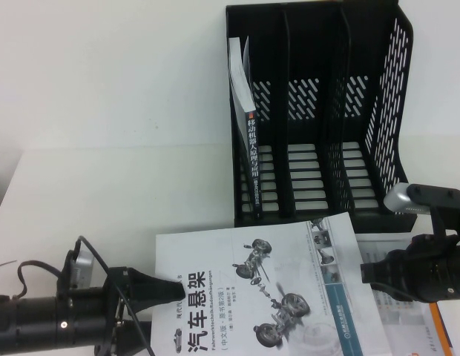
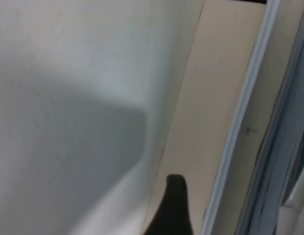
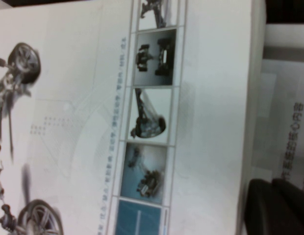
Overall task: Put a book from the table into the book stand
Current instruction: Push book with right arm
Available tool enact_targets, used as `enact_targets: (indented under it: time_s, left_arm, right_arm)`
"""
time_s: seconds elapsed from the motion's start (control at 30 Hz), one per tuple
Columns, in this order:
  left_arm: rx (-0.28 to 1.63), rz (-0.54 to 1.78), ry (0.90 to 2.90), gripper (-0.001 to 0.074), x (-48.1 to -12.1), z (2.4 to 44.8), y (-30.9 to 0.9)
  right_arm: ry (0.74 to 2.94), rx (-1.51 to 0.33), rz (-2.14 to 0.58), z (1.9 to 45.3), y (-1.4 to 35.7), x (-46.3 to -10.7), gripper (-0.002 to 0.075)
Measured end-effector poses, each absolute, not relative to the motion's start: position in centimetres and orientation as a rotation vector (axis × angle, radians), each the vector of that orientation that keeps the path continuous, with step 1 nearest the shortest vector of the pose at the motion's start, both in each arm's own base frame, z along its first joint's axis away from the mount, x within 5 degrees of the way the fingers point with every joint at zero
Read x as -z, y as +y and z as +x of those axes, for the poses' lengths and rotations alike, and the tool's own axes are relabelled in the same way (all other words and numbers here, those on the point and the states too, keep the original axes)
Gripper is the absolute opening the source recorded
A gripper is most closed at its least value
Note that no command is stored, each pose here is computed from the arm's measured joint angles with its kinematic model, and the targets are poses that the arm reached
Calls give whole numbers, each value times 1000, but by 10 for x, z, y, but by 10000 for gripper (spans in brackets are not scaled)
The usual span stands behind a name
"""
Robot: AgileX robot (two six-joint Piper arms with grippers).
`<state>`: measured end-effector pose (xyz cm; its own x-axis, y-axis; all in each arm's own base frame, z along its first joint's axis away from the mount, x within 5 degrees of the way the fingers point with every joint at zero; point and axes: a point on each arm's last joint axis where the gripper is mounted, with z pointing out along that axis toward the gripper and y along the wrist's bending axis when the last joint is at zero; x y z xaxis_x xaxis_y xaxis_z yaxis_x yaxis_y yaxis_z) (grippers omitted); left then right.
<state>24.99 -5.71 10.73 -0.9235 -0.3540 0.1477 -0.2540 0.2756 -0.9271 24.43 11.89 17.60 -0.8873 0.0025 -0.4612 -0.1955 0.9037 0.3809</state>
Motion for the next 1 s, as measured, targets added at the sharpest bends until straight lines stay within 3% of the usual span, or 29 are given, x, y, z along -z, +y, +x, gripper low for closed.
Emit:
enact_targets:
  time_s: [0.2,0.53,0.8,1.0]
  left_arm:
    - [1765,-624,2431,583,-105,242,-63]
    - [1819,-452,2521,582,-105,230,-97]
    - [1831,-452,2522,468,-106,230,-99]
    - [1840,-476,2528,466,-106,230,-99]
  right_arm:
    - [2605,-587,-140,244,119,-176,-3]
    - [2605,-587,-140,244,119,-176,-3]
    - [2605,-587,-140,244,119,-176,-4]
    - [2605,-587,-140,244,119,-176,-3]
